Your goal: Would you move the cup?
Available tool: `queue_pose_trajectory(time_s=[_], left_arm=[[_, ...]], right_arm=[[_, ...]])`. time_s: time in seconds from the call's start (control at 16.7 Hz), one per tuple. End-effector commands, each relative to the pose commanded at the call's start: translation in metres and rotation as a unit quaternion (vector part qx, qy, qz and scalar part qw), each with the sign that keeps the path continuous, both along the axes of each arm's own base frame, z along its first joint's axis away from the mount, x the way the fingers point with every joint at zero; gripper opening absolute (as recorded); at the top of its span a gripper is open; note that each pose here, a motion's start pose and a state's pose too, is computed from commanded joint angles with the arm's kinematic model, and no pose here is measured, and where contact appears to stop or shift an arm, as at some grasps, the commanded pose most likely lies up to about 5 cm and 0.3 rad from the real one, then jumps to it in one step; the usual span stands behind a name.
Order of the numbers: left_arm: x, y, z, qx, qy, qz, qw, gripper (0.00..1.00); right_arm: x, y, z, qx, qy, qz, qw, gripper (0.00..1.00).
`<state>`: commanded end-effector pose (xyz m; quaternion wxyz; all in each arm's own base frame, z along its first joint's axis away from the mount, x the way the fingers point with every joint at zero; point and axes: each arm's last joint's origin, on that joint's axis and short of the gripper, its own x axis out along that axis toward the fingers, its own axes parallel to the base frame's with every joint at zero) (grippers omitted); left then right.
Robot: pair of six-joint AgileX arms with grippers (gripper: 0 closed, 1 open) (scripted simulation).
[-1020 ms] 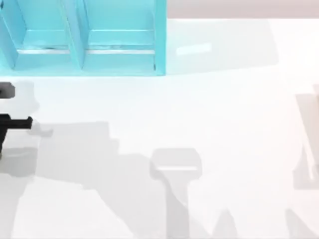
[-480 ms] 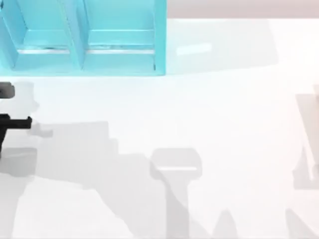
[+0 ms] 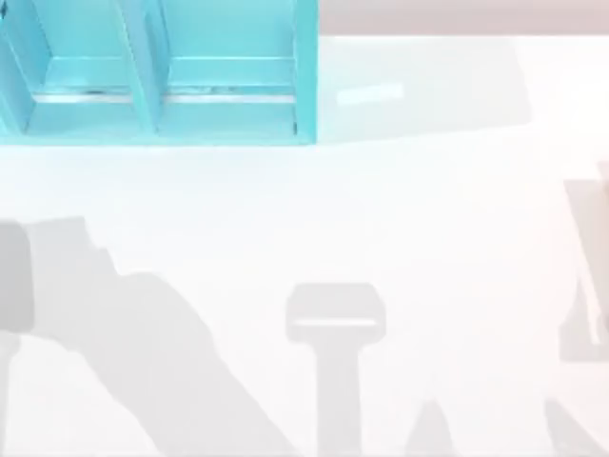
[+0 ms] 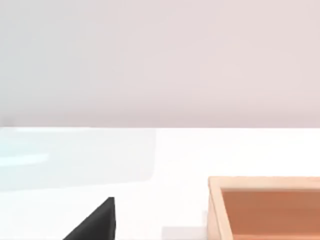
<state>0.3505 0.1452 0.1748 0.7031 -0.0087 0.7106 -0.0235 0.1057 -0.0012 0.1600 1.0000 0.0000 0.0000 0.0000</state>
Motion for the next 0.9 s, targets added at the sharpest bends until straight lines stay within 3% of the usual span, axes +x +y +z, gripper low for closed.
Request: queue_pose_trajectory(time_s=[0.3, 0.6, 0.9], left_arm=[[-0.016, 0.072, 0.032, -0.007, -0.019, 0.001, 1.0, 0.0], [-0.018, 0.076, 0.035, -0.005, -0.021, -0.001, 1.0, 0.0], [-0.016, 0.079, 0.003, -0.005, -0.023, -0.002, 1.0, 0.0]], right_arm=[[0.0, 0.0, 0.0, 0.0, 0.0, 0.0, 1.0, 1.0], [0.0, 0.0, 0.0, 0.0, 0.0, 0.0, 1.0, 1.0], [0.0, 0.0, 0.0, 0.0, 0.0, 0.0, 1.0, 1.0]])
